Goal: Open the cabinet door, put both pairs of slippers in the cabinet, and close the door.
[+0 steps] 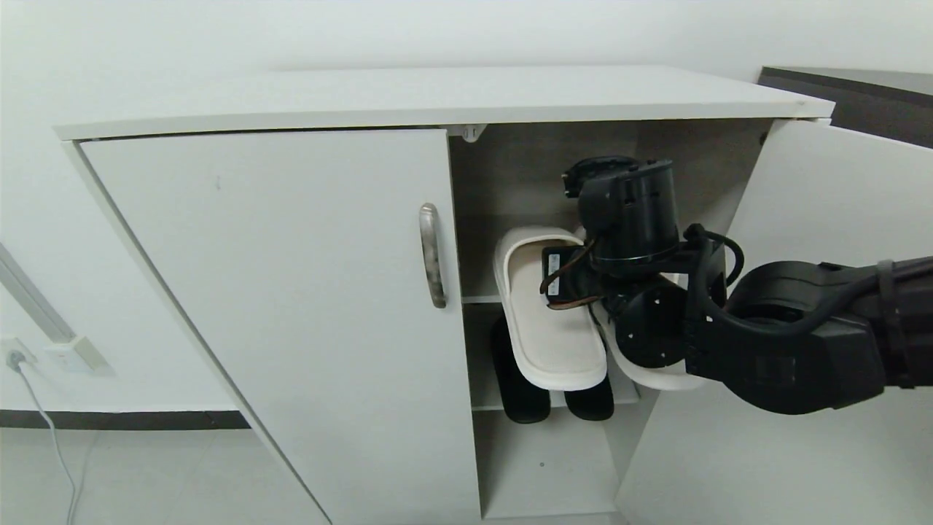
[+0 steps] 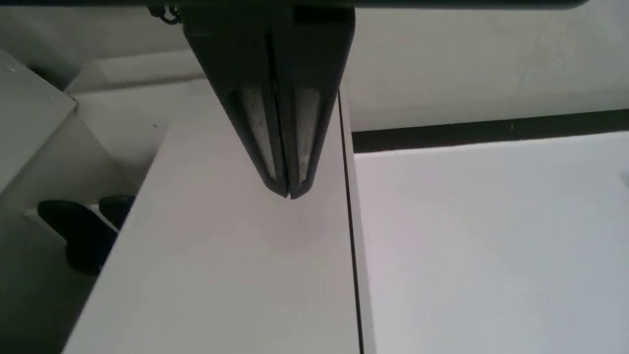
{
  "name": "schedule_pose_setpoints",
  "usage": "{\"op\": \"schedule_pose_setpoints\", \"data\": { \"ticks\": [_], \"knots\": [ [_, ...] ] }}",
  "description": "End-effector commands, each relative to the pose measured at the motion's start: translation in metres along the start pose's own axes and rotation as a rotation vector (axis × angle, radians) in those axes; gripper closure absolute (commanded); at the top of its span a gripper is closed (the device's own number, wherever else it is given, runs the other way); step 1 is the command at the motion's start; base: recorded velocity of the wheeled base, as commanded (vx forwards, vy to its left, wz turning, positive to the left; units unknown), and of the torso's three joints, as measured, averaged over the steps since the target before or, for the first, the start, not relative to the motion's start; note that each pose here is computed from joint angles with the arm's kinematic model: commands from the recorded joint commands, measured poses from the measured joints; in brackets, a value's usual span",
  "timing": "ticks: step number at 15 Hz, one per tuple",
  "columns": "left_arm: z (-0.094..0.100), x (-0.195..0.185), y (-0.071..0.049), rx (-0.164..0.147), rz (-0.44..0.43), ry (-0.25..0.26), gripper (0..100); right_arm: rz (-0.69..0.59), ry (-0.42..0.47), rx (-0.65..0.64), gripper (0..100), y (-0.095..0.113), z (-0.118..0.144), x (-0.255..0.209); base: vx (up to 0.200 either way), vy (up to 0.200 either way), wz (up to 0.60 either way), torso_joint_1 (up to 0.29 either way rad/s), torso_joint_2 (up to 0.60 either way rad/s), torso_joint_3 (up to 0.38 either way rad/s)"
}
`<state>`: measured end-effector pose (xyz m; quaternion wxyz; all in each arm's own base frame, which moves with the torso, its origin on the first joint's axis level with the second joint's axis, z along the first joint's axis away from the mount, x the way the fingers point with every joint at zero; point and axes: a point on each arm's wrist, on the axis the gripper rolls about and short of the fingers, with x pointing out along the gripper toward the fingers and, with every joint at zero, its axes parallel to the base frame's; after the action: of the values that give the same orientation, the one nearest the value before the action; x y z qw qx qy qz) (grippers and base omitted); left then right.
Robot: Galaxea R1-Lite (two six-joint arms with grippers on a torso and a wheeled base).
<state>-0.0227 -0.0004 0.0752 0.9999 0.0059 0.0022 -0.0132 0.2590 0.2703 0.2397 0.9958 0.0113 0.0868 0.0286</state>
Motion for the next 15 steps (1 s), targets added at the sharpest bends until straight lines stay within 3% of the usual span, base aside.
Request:
{"op": "schedule_pose_setpoints", "data": {
  "ticks": [1,15],
  "knots": [
    [0.0,0.0,0.0,0.0,0.0,0.0,100,-0.008,0.007,-0.015,100,0.004,-0.008,0.009,0.0,0.0,0.0,0.0,0.0,0.0],
    [0.001,0.0,0.0,-0.007,0.0,-0.003,100,-0.086,-0.052,-0.031,100,0.003,0.001,0.068,0.0,0.0,0.0,0.0,0.0,0.0]
  ]
}}
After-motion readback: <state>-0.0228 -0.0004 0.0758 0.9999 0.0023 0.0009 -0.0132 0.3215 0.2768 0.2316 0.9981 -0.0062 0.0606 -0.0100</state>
